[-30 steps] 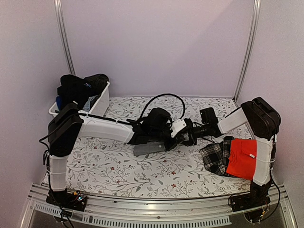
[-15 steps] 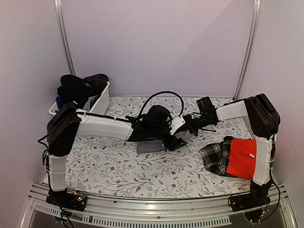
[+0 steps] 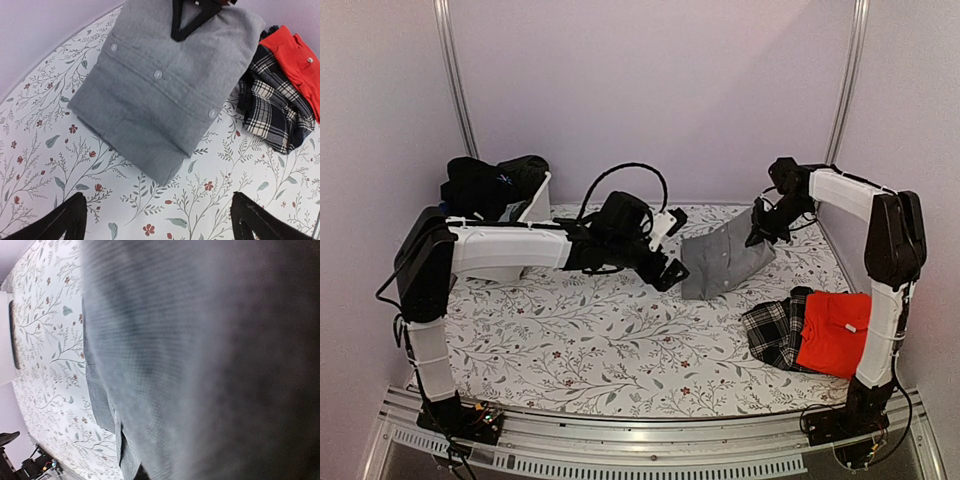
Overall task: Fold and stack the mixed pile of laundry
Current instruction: Pass from the left arm to the right, then turn over the square-folded shirt at the center of the board.
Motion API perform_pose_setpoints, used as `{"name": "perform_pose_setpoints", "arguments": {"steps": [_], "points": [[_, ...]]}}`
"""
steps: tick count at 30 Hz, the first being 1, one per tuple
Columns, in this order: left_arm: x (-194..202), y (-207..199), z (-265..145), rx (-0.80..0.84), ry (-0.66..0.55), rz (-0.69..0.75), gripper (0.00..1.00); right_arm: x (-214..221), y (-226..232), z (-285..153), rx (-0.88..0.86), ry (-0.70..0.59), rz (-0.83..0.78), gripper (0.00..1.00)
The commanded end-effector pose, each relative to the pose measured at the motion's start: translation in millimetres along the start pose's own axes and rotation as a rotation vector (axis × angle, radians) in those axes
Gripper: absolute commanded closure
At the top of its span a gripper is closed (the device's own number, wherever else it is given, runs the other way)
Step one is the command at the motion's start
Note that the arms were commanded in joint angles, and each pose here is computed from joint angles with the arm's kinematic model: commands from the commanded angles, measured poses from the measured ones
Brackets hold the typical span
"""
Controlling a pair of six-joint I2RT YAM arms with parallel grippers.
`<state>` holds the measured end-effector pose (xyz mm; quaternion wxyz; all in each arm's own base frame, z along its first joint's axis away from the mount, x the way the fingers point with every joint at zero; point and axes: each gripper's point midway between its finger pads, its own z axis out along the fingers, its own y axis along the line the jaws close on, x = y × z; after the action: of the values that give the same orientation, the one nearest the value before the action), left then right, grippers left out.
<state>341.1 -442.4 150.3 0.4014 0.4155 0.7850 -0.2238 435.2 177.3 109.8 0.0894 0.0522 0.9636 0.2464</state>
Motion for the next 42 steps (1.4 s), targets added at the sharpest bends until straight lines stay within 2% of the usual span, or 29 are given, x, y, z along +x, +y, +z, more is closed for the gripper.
{"name": "perform_pose_setpoints", "arguments": {"steps": [1, 7, 9, 14, 17, 21, 23, 27, 32, 38, 42], "points": [[13.8, 3.3, -5.1, -0.018, 0.066, -0.033, 0.0, -11.4, -43.2, -60.9, 0.329, -0.065, -0.134, 1.0], [26.7, 19.3, -9.6, -0.056, 0.122, -0.07, 0.0, -45.0, -100.8, -127.3, 0.811, -0.167, -0.195, 1.0], [31.4, 23.9, -12.0, -0.062, 0.137, -0.078, 0.0, -53.2, -109.8, -142.2, 0.91, -0.197, -0.232, 1.0], [38.5, 38.3, -22.1, -0.084, 0.153, -0.103, 0.0, -67.5, -119.4, -188.0, 1.108, -0.282, -0.276, 1.0], [43.8, 46.2, -24.3, -0.089, 0.165, -0.124, 0.0, -82.0, -100.5, -193.5, 1.111, -0.336, -0.33, 1.0], [47.9, 55.0, -23.2, -0.11, 0.181, -0.135, 0.0, -101.1, -42.8, -166.5, 1.123, -0.396, -0.498, 1.0], [48.6, 59.7, -22.6, -0.124, 0.188, -0.138, 0.0, -103.3, -15.7, -131.8, 1.068, -0.378, -0.585, 1.0], [50.4, 73.9, -23.9, -0.165, 0.199, -0.171, 0.0, -70.2, -9.3, -20.4, 1.011, -0.177, -0.691, 1.0], [54.9, 89.1, -33.7, -0.172, 0.178, -0.28, 0.0, -25.8, 24.9, 84.9, 0.877, -0.063, -0.779, 1.0], [67.8, 90.9, -49.2, -0.149, 0.147, -0.397, 0.0, 21.6, 65.9, 144.9, 0.686, 0.023, -0.844, 1.0], [69.6, 98.1, -69.3, -0.157, 0.101, -0.47, 0.0, 52.9, 118.4, 163.9, 0.459, 0.047, -0.842, 1.0]]}}
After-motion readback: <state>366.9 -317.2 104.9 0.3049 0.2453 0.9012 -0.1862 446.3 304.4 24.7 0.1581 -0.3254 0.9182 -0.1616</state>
